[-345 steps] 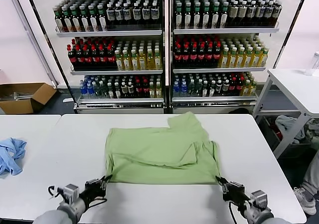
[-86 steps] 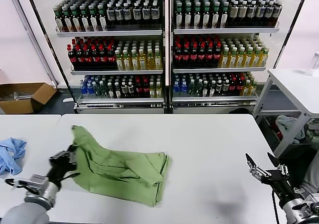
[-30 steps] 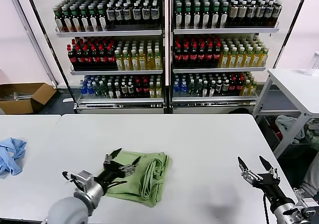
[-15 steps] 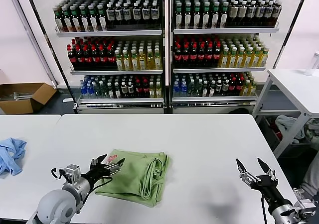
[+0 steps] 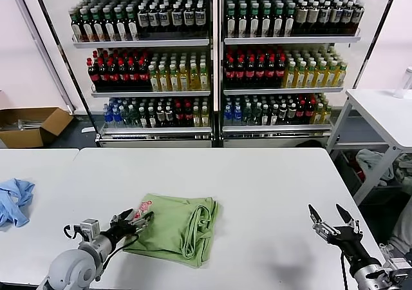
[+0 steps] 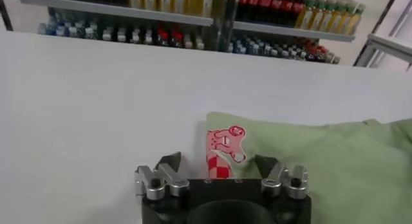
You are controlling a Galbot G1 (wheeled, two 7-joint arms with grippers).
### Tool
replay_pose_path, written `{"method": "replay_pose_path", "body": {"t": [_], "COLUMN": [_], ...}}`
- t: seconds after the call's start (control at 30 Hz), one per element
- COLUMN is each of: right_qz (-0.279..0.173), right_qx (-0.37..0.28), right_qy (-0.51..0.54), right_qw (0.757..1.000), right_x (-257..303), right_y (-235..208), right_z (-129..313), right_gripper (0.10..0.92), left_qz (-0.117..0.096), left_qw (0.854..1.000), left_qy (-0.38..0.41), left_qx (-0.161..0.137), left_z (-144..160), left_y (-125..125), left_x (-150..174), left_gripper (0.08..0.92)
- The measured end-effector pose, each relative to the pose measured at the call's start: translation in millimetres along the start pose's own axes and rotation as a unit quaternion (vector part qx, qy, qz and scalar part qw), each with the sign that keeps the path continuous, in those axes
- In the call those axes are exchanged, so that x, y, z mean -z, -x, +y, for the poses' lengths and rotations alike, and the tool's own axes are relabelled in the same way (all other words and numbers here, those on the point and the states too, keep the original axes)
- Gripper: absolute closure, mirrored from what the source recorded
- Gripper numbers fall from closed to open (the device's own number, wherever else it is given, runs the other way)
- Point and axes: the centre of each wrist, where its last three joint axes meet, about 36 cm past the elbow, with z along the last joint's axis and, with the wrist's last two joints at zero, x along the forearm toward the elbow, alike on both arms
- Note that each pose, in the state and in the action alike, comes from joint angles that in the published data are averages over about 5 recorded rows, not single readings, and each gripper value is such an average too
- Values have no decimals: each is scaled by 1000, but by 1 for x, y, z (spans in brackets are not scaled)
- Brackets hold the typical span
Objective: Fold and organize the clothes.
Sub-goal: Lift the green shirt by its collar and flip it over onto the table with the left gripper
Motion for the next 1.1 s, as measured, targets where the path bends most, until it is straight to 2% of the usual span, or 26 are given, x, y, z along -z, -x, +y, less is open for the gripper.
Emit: {"method": "replay_pose_path", "body": {"t": [0.33, 0.57, 0.67, 0.77, 0.93, 1.1], "right_qz": [-5, -10, -10, -10, -11, -11], "right_qx": [0, 0, -2, -2, -1, 1], "right_qy": [-2, -5, -3, -3, -2, 0], "right_qw": [1000, 1000, 1000, 1000, 1000, 1000], "right_x": [3, 6, 5, 4, 3, 1], "right_y": [0, 3, 3, 4, 5, 8], "right_z": [-1, -2, -3, -3, -3, -2], "right_gripper": [200, 200, 200, 200, 200, 200], "left_qz": [3, -14, -30, -54, -101, -144], "left_qw": [1000, 1000, 1000, 998, 994, 985], "left_qy": [-10, -8, -2, 1, -8, -21], "left_qx": [-17, -16, -4, 12, 46, 92], "left_z": [-16, -28, -33, -40, -42, -28], "left_y": [1, -2, -5, -12, -27, -48], "left_x": [-16, -18, -18, -17, -12, -2], "left_gripper": [582, 789, 863, 891, 892, 892]}}
